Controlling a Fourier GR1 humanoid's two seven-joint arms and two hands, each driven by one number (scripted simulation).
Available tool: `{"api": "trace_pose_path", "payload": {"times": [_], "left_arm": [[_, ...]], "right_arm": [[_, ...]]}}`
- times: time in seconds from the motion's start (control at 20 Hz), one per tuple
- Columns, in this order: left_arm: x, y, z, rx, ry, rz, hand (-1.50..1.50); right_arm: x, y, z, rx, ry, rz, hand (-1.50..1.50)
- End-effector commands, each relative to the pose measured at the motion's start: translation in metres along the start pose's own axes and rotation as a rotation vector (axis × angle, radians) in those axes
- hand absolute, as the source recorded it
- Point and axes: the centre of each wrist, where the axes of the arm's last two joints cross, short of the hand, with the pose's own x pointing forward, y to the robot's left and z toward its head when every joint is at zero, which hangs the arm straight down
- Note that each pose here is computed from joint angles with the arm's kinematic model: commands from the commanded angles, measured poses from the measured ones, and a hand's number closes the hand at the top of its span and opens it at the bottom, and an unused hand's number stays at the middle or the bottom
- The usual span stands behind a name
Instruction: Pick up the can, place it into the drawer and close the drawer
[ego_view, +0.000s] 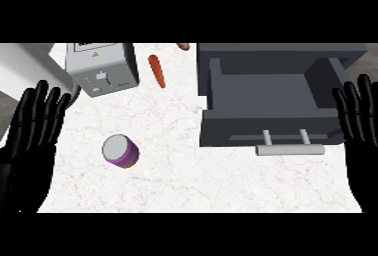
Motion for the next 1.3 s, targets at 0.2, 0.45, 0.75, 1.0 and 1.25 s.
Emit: {"api": "trace_pose_path", "payload": {"times": [0.2, 0.45, 0.75, 1.0, 1.25], "left_arm": [[0.007, -0.022, -0.007, -0.583, -0.146, 0.358, -1.5], [-0.025, 0.029, 0.003, -0.723, 0.227, 0.219, -1.5], [-0.014, 0.07, -0.002, -0.782, 0.231, 0.235, -1.5], [-0.01, 0.064, -0.006, -0.756, 0.277, 0.27, -1.5], [-0.026, 0.084, -0.001, -0.712, 0.3, 0.253, -1.5]], "right_arm": [[0.0, 0.001, 0.0, 0.004, -0.036, 0.024, -1.5], [-0.022, -0.011, 0.028, -0.074, 0.293, 0.036, -1.5], [-0.008, -0.013, 0.027, -0.102, 0.311, 0.056, -1.5], [-0.012, -0.028, 0.038, -0.102, 0.323, 0.067, -1.5], [-0.025, -0.047, 0.051, -0.094, 0.308, 0.061, -1.5]]}}
